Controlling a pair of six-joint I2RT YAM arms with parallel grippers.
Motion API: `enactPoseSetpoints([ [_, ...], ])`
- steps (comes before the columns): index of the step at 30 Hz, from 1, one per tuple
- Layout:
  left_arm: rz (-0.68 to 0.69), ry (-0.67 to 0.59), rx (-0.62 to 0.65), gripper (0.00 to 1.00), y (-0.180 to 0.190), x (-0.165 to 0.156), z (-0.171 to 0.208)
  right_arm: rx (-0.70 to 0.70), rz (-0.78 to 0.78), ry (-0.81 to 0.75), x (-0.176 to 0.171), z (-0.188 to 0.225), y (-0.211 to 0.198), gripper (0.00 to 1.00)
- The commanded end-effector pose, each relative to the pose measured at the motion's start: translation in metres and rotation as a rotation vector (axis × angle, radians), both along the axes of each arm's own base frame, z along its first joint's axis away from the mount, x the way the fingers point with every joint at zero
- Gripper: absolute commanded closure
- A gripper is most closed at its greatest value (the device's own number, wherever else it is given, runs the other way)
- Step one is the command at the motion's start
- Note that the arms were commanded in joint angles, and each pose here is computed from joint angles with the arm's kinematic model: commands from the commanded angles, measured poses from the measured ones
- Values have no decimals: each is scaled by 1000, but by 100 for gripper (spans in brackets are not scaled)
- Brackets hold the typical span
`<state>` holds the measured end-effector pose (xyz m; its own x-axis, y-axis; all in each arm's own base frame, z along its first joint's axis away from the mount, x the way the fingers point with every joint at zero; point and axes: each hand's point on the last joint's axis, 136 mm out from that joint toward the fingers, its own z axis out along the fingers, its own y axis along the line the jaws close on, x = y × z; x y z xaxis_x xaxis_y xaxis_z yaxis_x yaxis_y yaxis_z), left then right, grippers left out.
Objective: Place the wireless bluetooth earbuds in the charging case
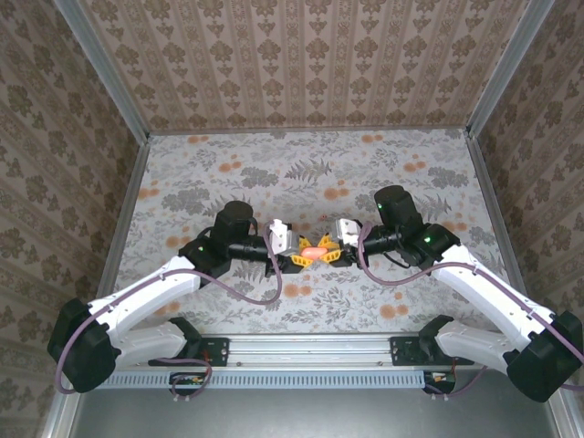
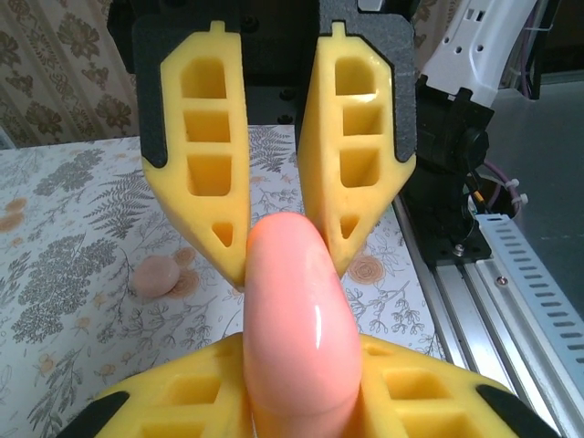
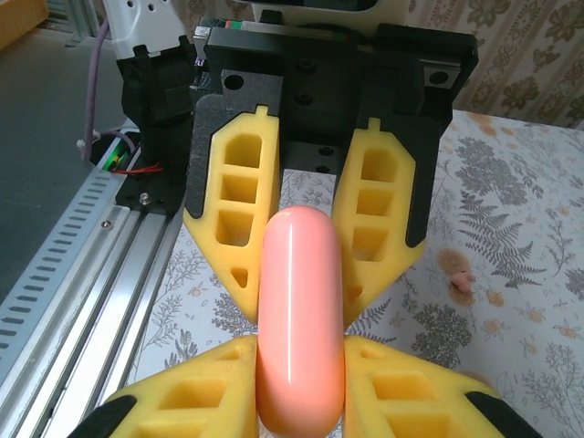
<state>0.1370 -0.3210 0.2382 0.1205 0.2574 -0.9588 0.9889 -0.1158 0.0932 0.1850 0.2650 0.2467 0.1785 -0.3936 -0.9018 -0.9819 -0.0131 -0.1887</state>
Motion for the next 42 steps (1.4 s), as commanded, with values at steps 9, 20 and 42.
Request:
enactPoseSetpoints([
  [9, 5, -15, -25, 80, -1, 1, 4, 40, -47, 48, 5, -4, 5, 56],
  [20, 8, -18, -19, 81, -1, 2, 1, 56, -146, 46, 26, 1, 0, 50],
  [42, 66, -11, -38, 81, 6, 13, 1, 159, -226, 92, 51, 27, -17, 50],
])
